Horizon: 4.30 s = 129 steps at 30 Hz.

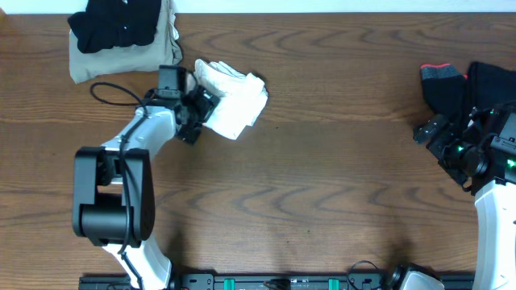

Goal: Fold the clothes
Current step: 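Drag the held bundle leftward toward the folded clothes stack, then lift the bundle and carry it onto the top-left clothes stack, then lower the bundle onto the stack and press it down with the left gripper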

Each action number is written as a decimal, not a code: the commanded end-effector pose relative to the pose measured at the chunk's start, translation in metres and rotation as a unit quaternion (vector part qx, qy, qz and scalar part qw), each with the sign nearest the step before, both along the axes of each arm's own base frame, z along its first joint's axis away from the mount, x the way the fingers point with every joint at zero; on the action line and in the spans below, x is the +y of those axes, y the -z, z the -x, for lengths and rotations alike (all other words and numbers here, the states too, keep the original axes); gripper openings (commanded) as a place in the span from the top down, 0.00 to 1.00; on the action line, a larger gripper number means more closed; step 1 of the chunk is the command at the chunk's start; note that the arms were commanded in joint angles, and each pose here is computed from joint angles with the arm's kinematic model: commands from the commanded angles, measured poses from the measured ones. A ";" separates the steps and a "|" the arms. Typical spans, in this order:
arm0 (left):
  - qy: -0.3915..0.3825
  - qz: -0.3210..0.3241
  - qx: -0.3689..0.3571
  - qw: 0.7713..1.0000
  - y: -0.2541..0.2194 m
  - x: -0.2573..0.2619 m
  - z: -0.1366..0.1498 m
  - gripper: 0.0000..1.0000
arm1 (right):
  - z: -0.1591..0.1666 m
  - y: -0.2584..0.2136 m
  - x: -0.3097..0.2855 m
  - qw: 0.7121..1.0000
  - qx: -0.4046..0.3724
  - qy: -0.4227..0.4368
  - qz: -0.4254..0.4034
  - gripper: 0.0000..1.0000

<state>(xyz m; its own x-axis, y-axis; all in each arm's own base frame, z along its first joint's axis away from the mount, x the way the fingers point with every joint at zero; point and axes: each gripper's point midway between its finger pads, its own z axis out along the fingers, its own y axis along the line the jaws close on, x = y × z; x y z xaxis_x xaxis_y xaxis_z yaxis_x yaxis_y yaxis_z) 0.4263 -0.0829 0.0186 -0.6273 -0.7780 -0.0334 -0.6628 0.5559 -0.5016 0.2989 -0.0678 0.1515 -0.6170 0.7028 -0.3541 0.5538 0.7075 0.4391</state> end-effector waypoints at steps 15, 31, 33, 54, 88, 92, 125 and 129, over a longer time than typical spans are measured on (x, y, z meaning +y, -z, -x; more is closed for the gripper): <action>-0.018 0.011 0.049 0.999 0.093 -0.026 0.011 0.01 | -0.001 -0.003 -0.004 1.000 -0.004 0.002 0.006 0.01; 0.084 -0.083 -0.026 0.993 0.081 -0.013 -0.009 0.94 | -0.001 -0.003 -0.004 1.000 -0.003 0.002 0.006 0.01; 0.103 -0.099 -0.048 0.989 0.070 -0.011 -0.017 0.94 | -0.001 -0.003 -0.004 1.000 -0.003 0.002 0.006 0.01; 0.133 -0.318 -0.280 0.896 -0.092 0.034 -0.120 0.94 | -0.001 -0.003 -0.004 1.000 -0.003 0.002 0.006 0.01; -0.141 -0.373 -0.362 0.842 -0.200 0.227 -0.185 0.93 | -0.001 -0.003 -0.004 1.000 -0.003 0.002 0.005 0.01; -0.182 -0.314 -0.342 0.867 -0.158 0.235 -0.190 0.84 | -0.001 -0.003 -0.004 1.000 -0.003 0.002 0.005 0.01; -0.122 -0.355 -0.396 0.838 -0.312 0.213 -0.129 0.02 | -0.001 -0.003 -0.004 1.000 -0.003 0.002 0.006 0.01; -0.117 -0.355 -0.381 0.845 -0.294 0.215 -0.134 0.02 | -0.001 -0.003 -0.004 1.000 -0.003 0.002 0.005 0.01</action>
<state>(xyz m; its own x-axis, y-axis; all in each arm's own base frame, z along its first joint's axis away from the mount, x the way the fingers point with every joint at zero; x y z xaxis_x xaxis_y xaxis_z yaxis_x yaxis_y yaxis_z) 0.5515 0.1292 0.3425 0.0177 -0.5096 -0.8602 -0.4012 0.7844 -0.4729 0.2989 -0.0678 0.1513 -0.6173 0.7029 -0.3535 0.5541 0.7073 0.4389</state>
